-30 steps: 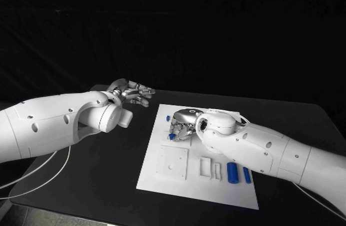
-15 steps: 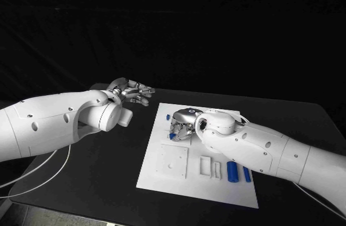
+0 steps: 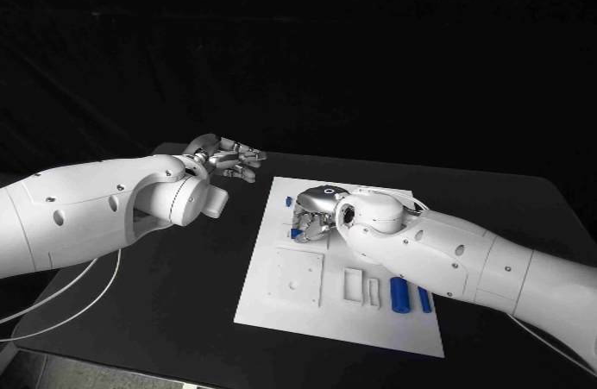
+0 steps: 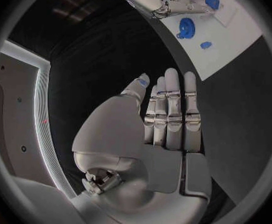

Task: Assemble the parts on the task board

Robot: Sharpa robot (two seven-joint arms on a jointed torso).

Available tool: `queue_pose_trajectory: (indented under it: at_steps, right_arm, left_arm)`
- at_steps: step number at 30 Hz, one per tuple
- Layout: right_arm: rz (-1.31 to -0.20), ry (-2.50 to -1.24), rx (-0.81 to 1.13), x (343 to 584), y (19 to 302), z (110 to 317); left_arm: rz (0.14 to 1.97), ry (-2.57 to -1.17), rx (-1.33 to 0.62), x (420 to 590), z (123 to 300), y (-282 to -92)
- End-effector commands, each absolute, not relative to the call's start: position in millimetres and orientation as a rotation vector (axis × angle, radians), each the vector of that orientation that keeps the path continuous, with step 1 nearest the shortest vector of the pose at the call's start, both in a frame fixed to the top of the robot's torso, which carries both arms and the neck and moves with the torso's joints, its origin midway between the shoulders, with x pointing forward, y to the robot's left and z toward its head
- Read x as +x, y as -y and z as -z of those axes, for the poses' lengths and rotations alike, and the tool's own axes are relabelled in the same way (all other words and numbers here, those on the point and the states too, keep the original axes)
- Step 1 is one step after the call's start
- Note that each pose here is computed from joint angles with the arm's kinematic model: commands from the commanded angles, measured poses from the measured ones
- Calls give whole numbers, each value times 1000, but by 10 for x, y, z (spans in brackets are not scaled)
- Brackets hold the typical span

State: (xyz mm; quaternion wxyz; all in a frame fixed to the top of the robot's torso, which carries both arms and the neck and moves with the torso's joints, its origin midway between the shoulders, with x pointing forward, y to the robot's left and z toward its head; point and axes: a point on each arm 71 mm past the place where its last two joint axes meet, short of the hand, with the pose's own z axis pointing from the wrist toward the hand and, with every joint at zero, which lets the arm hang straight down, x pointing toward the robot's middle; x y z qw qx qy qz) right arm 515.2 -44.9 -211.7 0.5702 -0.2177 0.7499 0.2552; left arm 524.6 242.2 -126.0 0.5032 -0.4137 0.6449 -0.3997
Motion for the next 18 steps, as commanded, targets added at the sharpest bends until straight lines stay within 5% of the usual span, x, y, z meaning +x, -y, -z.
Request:
queue_pose_trajectory:
  at_steps: [1, 18]
  right_arm:
    - [-531, -1754, -553, 5140, 477, 2191]
    - [-545, -1671, -514, 5075, 508, 2136]
  left_arm:
    - [980, -1567, -995, 5249, 1245, -2395]
    - [1002, -1596, -979, 5245, 1258, -2390]
